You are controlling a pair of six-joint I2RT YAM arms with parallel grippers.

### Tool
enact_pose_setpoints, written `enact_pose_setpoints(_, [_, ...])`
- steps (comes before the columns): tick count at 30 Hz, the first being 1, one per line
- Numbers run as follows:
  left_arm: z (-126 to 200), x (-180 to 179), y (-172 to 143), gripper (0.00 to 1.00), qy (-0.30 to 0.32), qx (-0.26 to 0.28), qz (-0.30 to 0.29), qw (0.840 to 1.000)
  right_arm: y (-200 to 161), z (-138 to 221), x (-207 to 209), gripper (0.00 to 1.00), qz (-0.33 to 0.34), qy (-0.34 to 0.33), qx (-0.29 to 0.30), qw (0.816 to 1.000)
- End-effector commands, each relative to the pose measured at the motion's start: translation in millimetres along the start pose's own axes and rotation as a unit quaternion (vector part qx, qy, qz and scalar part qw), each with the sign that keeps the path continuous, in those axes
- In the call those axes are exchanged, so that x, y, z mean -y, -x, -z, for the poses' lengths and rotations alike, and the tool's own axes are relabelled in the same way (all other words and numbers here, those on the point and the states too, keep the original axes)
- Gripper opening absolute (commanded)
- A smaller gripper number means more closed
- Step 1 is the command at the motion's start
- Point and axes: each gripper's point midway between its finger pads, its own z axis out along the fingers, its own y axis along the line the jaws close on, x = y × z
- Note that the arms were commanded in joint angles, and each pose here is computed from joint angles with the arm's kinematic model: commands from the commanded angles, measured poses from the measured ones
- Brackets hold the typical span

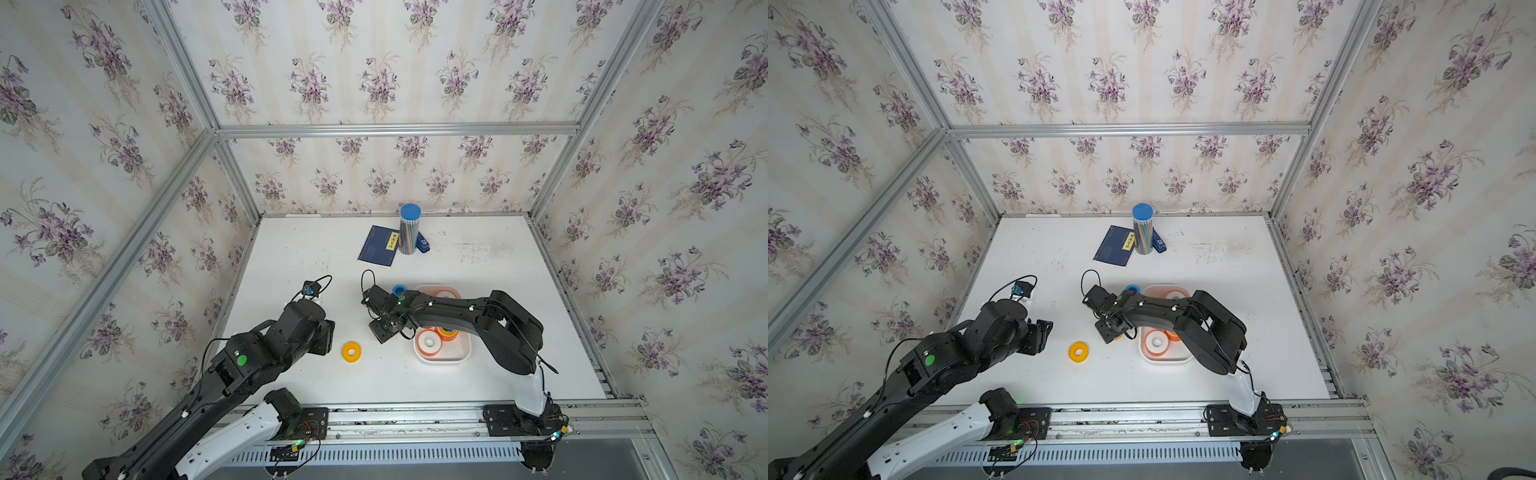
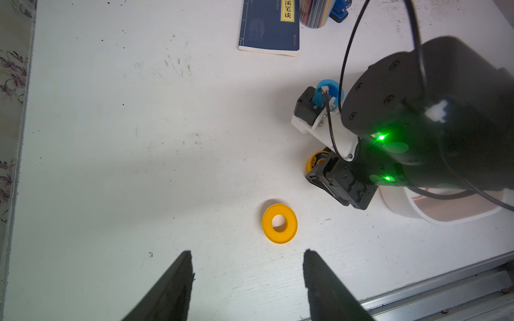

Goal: Put the sealing tape into the storage box
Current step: Pick up the sealing tape at the center of the board, then place the sealing tape in the storage box.

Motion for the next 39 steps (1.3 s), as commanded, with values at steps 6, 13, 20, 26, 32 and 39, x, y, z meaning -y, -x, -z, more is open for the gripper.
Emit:
enact_pose_setpoints(6, [0.1, -0.4, 1.8, 0.63, 0.002, 0.003, -0.002, 1.000, 13.2, 35.9, -3.2, 0.53, -0.002, 0.011, 0.030, 0.999])
enact_pose_setpoints(13, [0.1, -1.0, 1.3, 0.64, 0.003, 0.003, -0.002, 1.000, 7.5, 79.2, 21.5, 0.53, -0.028, 0.004, 0.066, 0.997])
enact_pose_setpoints(20, [-2.1, 1.0, 0.6, 0.64, 0.001, -0.003, -0.004, 1.000, -30.8, 110.3, 69.3, 0.53, -0.085, -0.009, 0.089, 0.992])
enact_pose_setpoints(26, [-3.5, 0.2, 0.3, 0.64, 0.006, -0.005, -0.005, 1.000, -67.5, 108.9, 85.5, 0.53, -0.110, -0.013, 0.083, 0.990])
enact_pose_setpoints(32, [-4.0, -0.5, 0.1, 0.64, 0.008, -0.005, -0.005, 1.000, -88.8, 95.9, 78.6, 0.52, -0.116, 0.011, 0.062, 0.991])
enact_pose_setpoints(39, [-4.0, 0.0, 0.4, 0.64, 0.008, -0.006, -0.005, 1.000, -96.0, 83.9, 73.6, 0.54, -0.109, 0.012, 0.045, 0.993])
